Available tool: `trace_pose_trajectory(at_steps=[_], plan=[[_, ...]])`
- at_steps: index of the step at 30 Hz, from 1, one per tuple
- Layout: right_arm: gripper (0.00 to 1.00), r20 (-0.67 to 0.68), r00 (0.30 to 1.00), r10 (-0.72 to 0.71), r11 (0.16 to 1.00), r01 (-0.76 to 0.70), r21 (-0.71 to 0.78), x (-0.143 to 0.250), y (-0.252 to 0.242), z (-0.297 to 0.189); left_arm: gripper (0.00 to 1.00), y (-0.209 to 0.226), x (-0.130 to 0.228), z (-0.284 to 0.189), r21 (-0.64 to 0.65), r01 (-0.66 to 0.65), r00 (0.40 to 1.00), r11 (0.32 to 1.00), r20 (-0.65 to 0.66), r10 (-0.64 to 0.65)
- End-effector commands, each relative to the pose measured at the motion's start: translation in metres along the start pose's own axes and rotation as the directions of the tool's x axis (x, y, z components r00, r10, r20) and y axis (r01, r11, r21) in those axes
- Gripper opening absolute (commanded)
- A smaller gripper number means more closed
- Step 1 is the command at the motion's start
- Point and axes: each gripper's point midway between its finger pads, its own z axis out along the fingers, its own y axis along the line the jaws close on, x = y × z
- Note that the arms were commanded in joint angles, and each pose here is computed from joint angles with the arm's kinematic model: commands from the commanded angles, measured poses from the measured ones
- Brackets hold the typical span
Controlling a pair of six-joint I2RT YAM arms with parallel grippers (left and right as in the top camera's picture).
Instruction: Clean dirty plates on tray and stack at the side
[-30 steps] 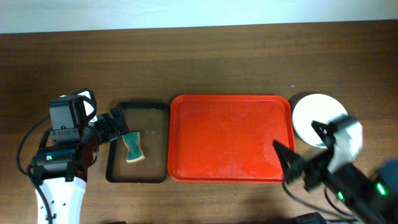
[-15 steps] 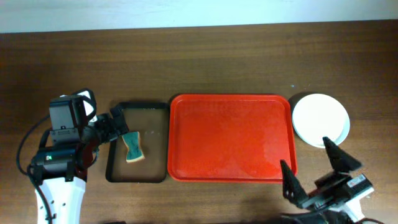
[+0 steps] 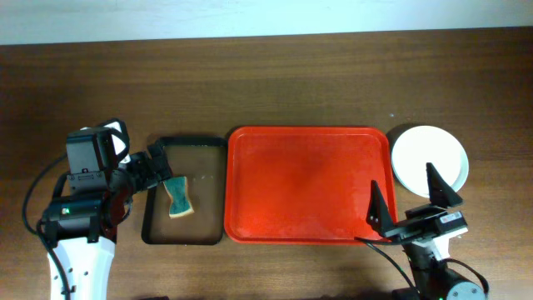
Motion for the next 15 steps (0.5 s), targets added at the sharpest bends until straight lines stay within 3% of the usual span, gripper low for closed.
trace_pose_trajectory(at_steps=[1,3,7,15], plan=[[0.99,-0.048,0.999,0.013,0.998,-0.01,0.062,0.028,-0.012,-0.003,0.99,0.0,-0.005,-0.004,-0.004,0.011,1.0,1.0,0.019,-0.011],[0.99,-0.143,0.989,0.03,0.995,-0.017,0.094,0.059,-0.017,-0.007,0.99,0.0,-0.005,-0.004,-0.004,0.011,1.0,1.0,0.019,-0.011],[0.99,-0.455,0.886,0.087,0.987,-0.014,0.161,0.138,-0.022,-0.033,0.99,0.001,-0.005,-0.004,-0.004,0.011,1.0,1.0,0.019,-0.011],[0.99,-0.476,0.878,-0.041,0.993,0.086,0.074,0.139,-0.021,-0.034,0.99,0.0,-0.005,-0.004,-0.004,0.011,1.0,1.0,0.019,-0.011]])
